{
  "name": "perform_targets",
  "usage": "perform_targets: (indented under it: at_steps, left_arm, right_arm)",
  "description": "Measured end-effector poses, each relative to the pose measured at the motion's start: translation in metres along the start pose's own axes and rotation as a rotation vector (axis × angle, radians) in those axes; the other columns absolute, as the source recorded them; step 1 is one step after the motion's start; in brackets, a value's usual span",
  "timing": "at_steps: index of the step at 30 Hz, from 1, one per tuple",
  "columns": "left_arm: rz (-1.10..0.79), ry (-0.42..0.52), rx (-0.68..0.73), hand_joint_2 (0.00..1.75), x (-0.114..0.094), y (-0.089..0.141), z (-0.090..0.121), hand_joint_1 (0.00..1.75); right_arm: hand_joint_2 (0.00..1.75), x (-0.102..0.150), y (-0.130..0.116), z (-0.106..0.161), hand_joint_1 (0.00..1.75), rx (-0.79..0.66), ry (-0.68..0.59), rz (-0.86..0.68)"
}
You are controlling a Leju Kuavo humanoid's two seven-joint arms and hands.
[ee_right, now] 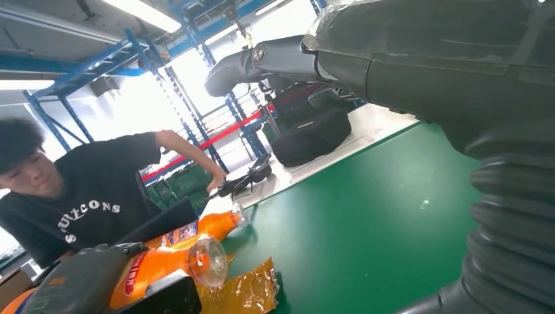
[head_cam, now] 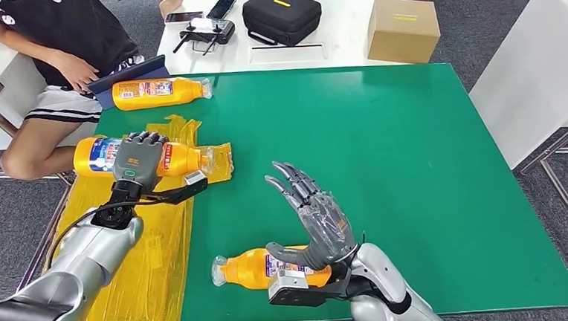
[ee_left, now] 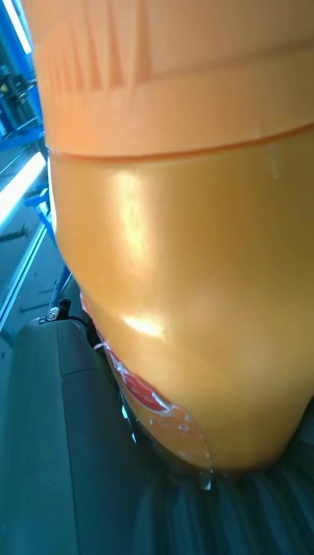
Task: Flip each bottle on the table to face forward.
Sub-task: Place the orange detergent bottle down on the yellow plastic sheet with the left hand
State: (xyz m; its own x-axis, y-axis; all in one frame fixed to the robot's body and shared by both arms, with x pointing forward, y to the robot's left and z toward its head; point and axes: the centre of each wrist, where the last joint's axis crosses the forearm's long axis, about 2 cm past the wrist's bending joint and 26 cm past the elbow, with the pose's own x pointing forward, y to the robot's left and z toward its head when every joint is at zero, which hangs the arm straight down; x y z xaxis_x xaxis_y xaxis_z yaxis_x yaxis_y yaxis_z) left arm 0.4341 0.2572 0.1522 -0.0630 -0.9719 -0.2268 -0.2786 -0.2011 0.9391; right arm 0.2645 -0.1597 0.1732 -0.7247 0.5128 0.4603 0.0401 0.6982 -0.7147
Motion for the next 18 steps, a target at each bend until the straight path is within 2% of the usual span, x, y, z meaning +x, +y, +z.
perform_targets:
  at_steps: [2,10,18]
  left_arm:
    - [-0.003,-0.003,-0.026,1.75,0.000,-0.003,0.002,0.00]
    - [0.047,0.036,-0.128,1.75,0.003,-0.011,0.007,0.00]
    - [0.248,0.086,-0.190,1.75,0.015,-0.018,0.016,0.00]
  right_arm:
    - [1.75,0.000,0.001,0.000,0.00,0.007,-0.004,-0.001]
    - [1.75,0.001,0.003,-0.001,0.00,0.117,0.007,0.018]
    - [1.75,-0.001,0.005,0.003,0.00,0.213,0.032,-0.012]
